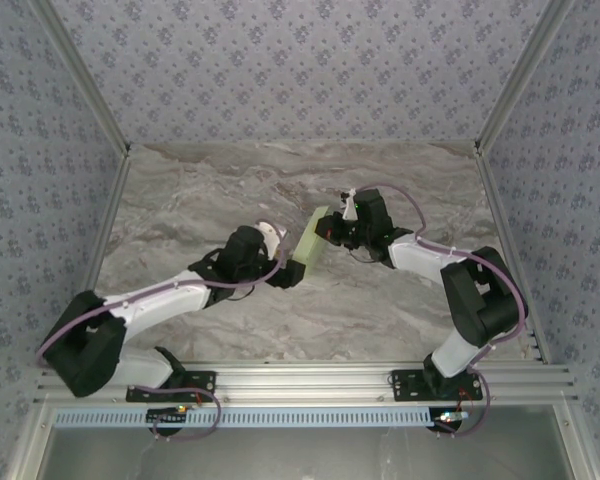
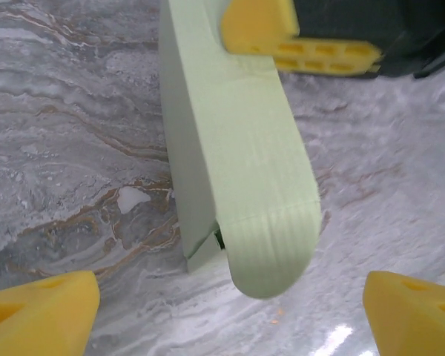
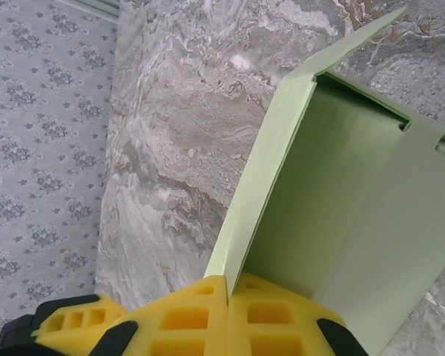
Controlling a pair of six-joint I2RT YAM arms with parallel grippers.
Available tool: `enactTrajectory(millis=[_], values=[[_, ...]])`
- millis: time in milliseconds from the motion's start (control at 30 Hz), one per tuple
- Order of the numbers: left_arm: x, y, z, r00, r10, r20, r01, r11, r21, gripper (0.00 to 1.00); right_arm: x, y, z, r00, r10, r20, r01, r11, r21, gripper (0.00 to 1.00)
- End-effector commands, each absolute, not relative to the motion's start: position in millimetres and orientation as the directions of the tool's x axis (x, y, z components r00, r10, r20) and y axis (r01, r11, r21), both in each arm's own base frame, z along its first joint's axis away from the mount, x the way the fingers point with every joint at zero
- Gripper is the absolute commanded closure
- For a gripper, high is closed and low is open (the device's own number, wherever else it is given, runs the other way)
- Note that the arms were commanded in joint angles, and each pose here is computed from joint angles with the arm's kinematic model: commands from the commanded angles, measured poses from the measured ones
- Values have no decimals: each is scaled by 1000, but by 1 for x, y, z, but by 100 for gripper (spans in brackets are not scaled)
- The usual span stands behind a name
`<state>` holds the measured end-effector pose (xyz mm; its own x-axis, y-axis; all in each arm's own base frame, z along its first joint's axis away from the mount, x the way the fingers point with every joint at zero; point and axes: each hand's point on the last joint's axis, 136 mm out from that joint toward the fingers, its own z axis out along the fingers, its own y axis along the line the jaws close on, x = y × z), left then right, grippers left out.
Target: Fold the paper box
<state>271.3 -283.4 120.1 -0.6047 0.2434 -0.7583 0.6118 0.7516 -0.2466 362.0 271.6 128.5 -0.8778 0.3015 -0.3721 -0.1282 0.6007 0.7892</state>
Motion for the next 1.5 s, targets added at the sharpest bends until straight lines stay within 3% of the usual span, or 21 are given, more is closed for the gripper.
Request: enactTrajectory(millis=[0, 233, 367, 533, 600, 733, 900, 1033, 1200, 1367, 1467], values=[[290, -302, 132, -516, 300, -803, 650, 748, -138, 7, 353, 258, 87, -901, 273, -336, -55, 697, 715, 98], [305, -323, 122, -494, 353, -794, 667, 740, -86, 17, 352, 254, 88, -898, 279, -340, -53, 699, 713, 98], [307, -327, 115, -504, 363, -784, 669, 738, -88, 37, 352, 254, 88, -897, 283, -339, -51, 696, 716, 98], [308, -328, 110, -501, 381, -777, 678, 731, -79, 51, 353, 252, 95, -891, 289, -349, -58, 690, 722, 97], [308, -325, 109, -493, 398, -774, 687, 724, -65, 58, 354, 252, 102, -886, 290, -361, -72, 684, 726, 94], [302, -314, 121, -438, 415, -797, 722, 691, -37, 65, 357, 243, 135, -851, 269, -452, -168, 676, 718, 76], [286, -293, 131, -409, 458, -790, 802, 593, -71, 70, 341, 226, 192, -697, 56, -715, -459, 731, 505, 56], [272, -284, 142, -322, 485, -813, 875, 480, -61, 73, 329, 215, 210, -565, -127, -815, -617, 721, 315, 53], [267, -270, 152, -243, 480, -843, 928, 367, -58, 74, 326, 209, 209, -420, -283, -862, -736, 663, 141, 50], [262, -263, 145, -207, 554, -806, 958, 280, -53, 72, 313, 214, 201, -189, -403, -895, -855, 516, -51, 49], [265, -261, 141, -210, 585, -783, 964, 258, -66, 72, 303, 217, 192, -131, -441, -888, -895, 438, -85, 49]])
